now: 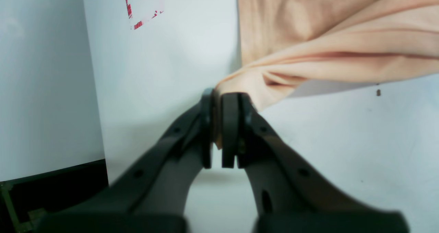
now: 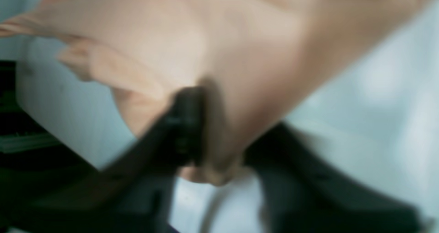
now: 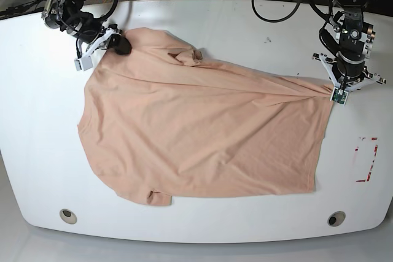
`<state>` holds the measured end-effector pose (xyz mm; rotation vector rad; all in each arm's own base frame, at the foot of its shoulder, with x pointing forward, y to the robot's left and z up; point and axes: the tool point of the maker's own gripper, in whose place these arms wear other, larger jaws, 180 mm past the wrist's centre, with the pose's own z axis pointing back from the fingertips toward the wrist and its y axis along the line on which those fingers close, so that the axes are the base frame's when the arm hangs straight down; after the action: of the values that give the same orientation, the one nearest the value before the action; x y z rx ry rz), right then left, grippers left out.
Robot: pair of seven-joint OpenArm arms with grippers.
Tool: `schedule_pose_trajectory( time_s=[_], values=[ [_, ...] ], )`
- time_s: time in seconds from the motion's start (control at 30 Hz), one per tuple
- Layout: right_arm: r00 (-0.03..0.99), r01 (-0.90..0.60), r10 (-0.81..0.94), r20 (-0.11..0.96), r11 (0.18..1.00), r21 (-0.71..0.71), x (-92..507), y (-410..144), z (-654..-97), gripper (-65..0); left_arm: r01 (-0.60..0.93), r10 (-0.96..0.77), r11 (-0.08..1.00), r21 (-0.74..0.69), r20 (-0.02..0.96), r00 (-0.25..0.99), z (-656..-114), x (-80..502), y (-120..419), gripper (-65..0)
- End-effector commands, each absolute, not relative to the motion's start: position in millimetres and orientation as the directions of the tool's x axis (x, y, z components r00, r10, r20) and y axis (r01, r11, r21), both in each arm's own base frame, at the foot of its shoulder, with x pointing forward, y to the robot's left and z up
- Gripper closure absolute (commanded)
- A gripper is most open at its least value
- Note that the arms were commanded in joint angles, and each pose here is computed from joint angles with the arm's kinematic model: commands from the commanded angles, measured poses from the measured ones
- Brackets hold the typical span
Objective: Fold the T-shirt properly
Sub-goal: 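Drag the shirt edge with both grippers away from the hem to spread it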
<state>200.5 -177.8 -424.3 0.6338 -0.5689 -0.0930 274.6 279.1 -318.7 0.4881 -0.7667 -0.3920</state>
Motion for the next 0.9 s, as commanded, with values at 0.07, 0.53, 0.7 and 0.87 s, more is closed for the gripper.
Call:
schedule_pose_trajectory(
  time_s=[0.07,0.53,0.7,0.87],
  values=[
    [0.834,-0.134,-0.185,0.521,0.847,0.515,198.6,-191.7,-408.1,0.0,0.138,-0.519,0.812,0.568,0.593,0.615,-304.4,282.5,279.0,0.0],
    [0.867,-0.238,0.029,0.497,0.902,0.361,145.9,-198.6,-382.8,0.0,0.246,-0.567,0.772,0.586,0.461,0.683,-318.8,238.0,309.2,0.0],
    [0.874,-0.250,0.065,0.481,0.910,0.331,141.1,-210.3,-382.1,0.0,0.243,-0.529,0.796,0.555,0.441,0.725,-329.5,216.9,316.2,0.0],
    [0.869,-0.252,0.059,0.491,0.907,0.337,143.3,-210.6,-380.0,0.0,0.261,-0.522,0.807,0.529,0.435,0.733,-338.3,210.6,309.7,0.0]
  ],
)
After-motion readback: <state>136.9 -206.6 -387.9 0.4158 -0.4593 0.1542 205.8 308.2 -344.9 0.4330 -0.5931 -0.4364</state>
